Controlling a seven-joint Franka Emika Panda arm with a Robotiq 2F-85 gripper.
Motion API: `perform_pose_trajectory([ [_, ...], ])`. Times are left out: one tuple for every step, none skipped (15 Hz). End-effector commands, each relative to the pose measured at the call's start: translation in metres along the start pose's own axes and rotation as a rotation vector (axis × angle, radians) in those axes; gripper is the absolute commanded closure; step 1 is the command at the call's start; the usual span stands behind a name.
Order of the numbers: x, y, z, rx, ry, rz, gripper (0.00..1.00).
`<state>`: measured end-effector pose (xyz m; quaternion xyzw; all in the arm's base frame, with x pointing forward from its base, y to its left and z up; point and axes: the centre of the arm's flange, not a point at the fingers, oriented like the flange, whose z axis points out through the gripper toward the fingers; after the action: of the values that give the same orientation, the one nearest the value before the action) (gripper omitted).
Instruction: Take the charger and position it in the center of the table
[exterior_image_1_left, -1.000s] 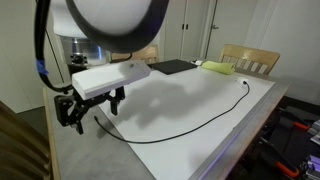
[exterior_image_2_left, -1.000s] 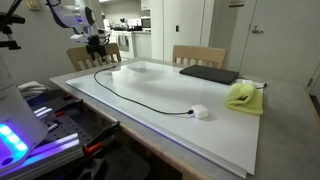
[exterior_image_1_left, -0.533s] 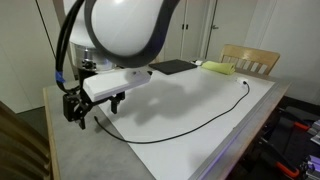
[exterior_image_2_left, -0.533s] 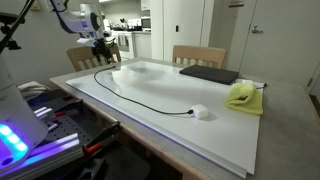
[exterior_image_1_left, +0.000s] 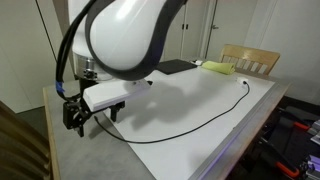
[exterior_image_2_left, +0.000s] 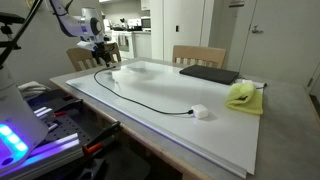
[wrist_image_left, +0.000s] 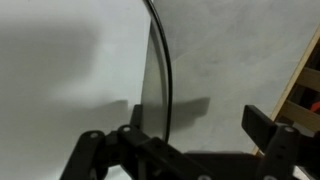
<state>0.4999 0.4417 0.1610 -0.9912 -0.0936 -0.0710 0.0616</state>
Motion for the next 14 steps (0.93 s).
perform_pose_trajectory([
  [-0.001,0.003,0.007,0.034,0.008,0.038,0.0],
  [-0.002,0.003,0.009,0.042,0.003,0.067,0.0],
  [-0.002,0.004,0.011,0.045,-0.001,0.08,0.0],
  [-0.002,0.006,0.013,0.05,-0.006,0.092,0.0],
  [-0.003,0.008,0.013,0.055,-0.007,0.102,0.0],
  [-0.002,0.009,0.014,0.06,-0.006,0.106,0.0],
  [-0.002,0.009,0.014,0.063,-0.006,0.108,0.0],
  [-0.002,0.008,0.015,0.065,-0.008,0.107,0.0],
  [-0.002,0.008,0.016,0.065,-0.01,0.106,0.0],
  [-0.002,0.008,0.016,0.066,-0.011,0.105,0.0],
  [-0.002,0.008,0.017,0.066,-0.012,0.106,0.0],
  [-0.002,0.009,0.017,0.066,-0.013,0.105,0.0],
  [-0.004,0.008,0.019,0.066,-0.014,0.102,0.0],
  [-0.005,0.006,0.02,0.069,-0.016,0.099,0.0],
])
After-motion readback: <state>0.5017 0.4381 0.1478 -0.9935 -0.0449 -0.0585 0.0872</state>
